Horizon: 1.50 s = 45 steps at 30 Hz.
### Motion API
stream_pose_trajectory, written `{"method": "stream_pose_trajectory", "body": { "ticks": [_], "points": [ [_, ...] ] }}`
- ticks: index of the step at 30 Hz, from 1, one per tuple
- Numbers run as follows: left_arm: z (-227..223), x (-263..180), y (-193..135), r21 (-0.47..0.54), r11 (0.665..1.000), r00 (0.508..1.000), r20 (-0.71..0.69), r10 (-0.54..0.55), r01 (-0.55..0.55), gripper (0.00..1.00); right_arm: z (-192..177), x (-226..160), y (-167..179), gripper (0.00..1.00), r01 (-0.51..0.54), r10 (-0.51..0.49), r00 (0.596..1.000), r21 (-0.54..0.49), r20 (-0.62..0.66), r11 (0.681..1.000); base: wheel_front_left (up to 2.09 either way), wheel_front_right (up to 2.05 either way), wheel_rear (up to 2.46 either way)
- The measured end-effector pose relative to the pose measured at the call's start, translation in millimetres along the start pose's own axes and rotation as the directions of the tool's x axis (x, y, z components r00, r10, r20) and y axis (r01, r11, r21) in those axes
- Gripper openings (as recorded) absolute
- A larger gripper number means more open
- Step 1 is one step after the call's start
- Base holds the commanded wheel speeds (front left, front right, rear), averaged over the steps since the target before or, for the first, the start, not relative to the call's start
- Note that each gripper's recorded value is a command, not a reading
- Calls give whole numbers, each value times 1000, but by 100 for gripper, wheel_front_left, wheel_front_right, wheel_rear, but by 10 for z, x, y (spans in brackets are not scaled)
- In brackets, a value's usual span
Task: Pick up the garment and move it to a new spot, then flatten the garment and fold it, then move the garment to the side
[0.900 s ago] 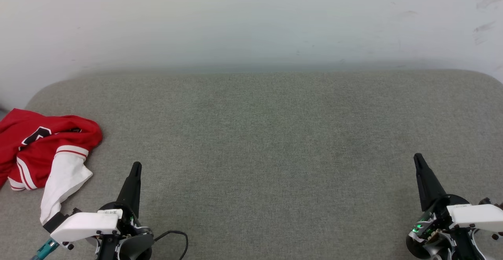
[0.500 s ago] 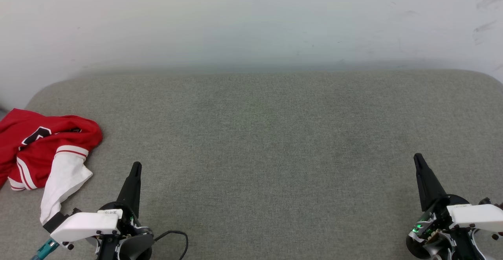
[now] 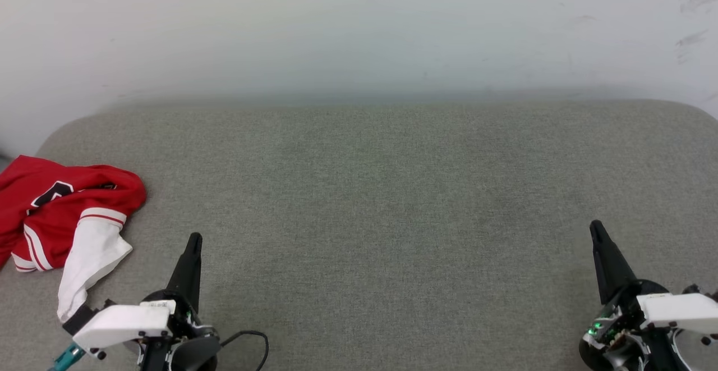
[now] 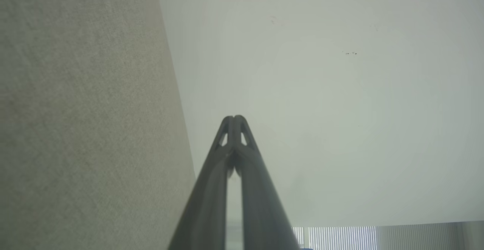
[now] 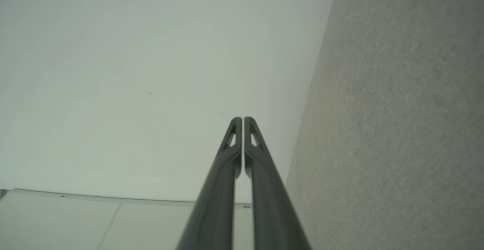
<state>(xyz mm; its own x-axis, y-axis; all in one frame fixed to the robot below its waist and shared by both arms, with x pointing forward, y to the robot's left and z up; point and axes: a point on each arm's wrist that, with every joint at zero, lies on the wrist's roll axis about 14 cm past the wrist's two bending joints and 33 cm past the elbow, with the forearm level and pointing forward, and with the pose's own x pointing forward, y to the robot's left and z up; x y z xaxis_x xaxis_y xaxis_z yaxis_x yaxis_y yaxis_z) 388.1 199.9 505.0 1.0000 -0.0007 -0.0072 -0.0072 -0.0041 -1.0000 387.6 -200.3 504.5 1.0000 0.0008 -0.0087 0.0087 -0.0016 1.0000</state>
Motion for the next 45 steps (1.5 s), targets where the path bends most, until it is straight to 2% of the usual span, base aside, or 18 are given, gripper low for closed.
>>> {"method": "stream_pose_trajectory", "body": {
  "ticks": [1,6,12,20,26,30,35,45],
  "points": [
    [-1,-5,18,0,1000,1000,0,5,-5,100,0,-6,-18,100,5,-5,1000,0,0,1000,0,0,0],
    [-6,-135,298,-8,996,996,4,88,-88,100,10,-144,-311,100,93,-93,996,6,5,996,0,0,0],
    [25,-145,292,20,996,996,28,87,-88,100,32,-160,-338,100,103,-102,994,-29,26,994,0,0,0],
    [116,-135,220,142,987,995,67,69,-78,100,82,-132,-225,100,78,-70,996,-162,54,984,0,0,0],
    [151,-117,121,260,963,995,87,51,-72,100,89,-99,-58,100,36,-19,998,-295,60,955,0,0,0],
    [142,-101,45,351,934,995,92,38,-68,100,78,-79,63,100,5,19,998,-394,59,919,0,0,0],
    [122,-91,-11,473,878,994,100,38,-81,100,51,-71,174,100,-22,55,997,-501,53,865,0,0,0],
    [73,-121,-15,658,745,992,116,46,-111,100,-88,-113,190,100,-41,67,998,-694,10,719,0,0,0]
  ]
}}
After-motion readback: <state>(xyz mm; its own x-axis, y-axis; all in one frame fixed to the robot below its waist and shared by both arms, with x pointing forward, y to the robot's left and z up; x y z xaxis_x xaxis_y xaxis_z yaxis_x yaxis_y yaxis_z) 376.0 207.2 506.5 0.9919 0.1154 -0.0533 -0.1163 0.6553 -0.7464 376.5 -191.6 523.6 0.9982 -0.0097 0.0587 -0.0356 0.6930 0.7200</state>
